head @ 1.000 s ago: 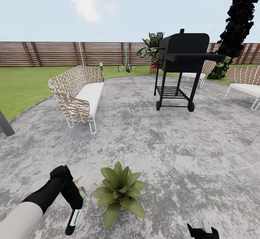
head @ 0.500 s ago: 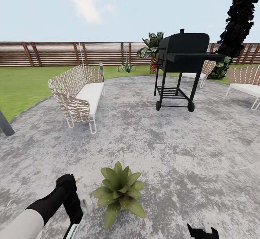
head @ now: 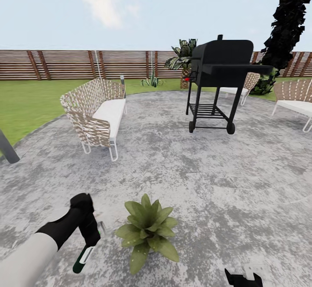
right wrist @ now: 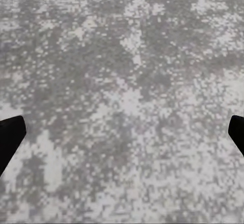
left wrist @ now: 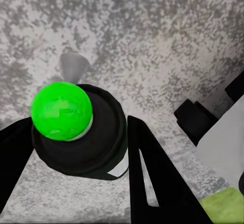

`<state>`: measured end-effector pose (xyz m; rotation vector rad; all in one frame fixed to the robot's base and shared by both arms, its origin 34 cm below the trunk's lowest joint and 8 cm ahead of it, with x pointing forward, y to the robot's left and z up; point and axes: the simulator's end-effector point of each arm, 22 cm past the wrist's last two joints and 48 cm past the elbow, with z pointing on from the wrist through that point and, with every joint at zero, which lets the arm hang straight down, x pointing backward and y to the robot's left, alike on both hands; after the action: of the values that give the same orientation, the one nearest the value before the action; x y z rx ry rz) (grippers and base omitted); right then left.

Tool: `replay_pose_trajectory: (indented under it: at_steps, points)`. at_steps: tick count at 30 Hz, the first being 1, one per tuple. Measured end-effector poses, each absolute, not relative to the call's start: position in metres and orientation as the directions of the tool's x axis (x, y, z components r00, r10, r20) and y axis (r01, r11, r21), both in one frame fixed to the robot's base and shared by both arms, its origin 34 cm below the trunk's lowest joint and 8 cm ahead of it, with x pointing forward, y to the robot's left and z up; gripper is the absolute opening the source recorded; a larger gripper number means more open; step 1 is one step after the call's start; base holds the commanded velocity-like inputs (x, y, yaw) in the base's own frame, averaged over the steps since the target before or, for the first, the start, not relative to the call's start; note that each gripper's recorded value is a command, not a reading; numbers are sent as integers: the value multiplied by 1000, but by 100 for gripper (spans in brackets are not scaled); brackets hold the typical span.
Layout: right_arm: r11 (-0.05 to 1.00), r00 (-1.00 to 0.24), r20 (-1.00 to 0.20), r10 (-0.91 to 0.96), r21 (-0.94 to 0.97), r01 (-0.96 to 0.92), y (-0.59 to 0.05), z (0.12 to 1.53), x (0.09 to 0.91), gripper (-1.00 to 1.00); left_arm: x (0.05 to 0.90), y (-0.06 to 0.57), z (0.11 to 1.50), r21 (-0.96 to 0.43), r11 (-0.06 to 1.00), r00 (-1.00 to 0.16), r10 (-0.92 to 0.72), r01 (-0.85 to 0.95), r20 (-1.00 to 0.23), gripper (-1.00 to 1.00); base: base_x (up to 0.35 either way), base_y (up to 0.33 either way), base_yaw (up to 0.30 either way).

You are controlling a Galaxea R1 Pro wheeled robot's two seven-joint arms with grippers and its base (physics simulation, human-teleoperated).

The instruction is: Pick up the pesticide atomizer in the garden and spray insectifuge to fully cover both potted plants in the garden.

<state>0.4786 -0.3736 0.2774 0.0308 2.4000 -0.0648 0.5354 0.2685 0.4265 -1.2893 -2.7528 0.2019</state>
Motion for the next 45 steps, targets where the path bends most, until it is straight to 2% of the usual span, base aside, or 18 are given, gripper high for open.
replay_pose_trajectory:
  at_steps: [4, 10, 15, 23, 30, 36, 45]
  points:
    - [998, -738, -675, 4, -39, 41, -374, 278, 479, 100, 535, 269, 426, -158, 633, -637, 770, 758, 32, -100, 0, 68, -51]
    - [998, -738, -675, 3, -39, 41, -374, 278, 479, 100, 533, 261, 424, -169, 628, -633, 774, 760, 28, -100, 0, 3, -281]
    - [998, -738, -675, 3, -39, 40, -374, 278, 479, 100, 488, 274, 391, -242, 657, -645, 752, 714, 139, -100, 0, 0, -203]
    - [998, -741, -672, 0, -45, 41, -378, 277, 476, 100, 491, 272, 393, -246, 656, -644, 752, 713, 140, -100, 16, 2, -12]
    - [998, -742, -671, 2, -43, 42, -376, 276, 474, 100, 490, 253, 393, -263, 640, -632, 764, 722, 125, -100, 232, 50, 0]
    - [998, -742, -670, 2, -43, 41, -375, 276, 474, 100, 487, 279, 388, -193, 632, -599, 774, 750, 204, -100, 23, 3, 0]
    - [998, -742, -670, 2, -42, 41, -375, 275, 474, 100, 482, 290, 386, -196, 646, -608, 762, 738, 222, -100, 0, 0, 0]
